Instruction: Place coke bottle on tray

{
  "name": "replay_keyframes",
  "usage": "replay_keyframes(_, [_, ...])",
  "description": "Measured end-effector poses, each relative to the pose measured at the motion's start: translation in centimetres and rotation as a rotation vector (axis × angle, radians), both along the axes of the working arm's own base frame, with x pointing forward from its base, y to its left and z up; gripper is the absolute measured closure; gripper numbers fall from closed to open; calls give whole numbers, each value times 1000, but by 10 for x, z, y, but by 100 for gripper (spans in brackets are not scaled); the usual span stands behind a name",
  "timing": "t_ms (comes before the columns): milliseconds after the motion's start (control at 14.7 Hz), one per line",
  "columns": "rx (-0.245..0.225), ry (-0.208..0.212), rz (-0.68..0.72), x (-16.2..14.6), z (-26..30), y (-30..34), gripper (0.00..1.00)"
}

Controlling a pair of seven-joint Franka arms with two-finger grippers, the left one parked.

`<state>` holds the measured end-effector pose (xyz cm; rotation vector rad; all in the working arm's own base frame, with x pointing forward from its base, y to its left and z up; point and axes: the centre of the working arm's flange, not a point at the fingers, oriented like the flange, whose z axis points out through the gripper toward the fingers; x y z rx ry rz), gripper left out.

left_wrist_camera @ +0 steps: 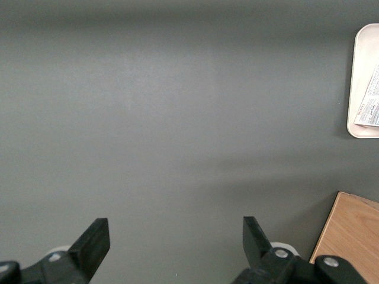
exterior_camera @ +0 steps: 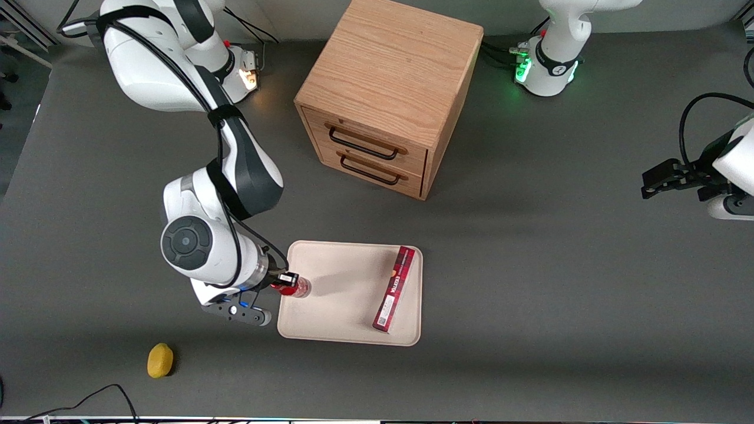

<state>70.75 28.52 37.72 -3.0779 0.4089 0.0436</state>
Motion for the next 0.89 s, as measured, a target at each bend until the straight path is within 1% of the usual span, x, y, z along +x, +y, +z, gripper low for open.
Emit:
replay_keyframes(205, [-24, -33, 10, 6, -19, 3, 69])
replay_keyframes(477, [-30, -68, 13, 14, -43, 4, 69])
replay_keyframes(614, [-37, -80, 13, 17, -49, 2, 69])
replay_keyframes(750, [-39, -84, 10, 18, -49, 0, 66])
replay_keyframes(818, [-38, -90, 9, 19, -46, -1, 60])
replay_keyframes(886, [-37, -93, 8, 19, -42, -1, 50])
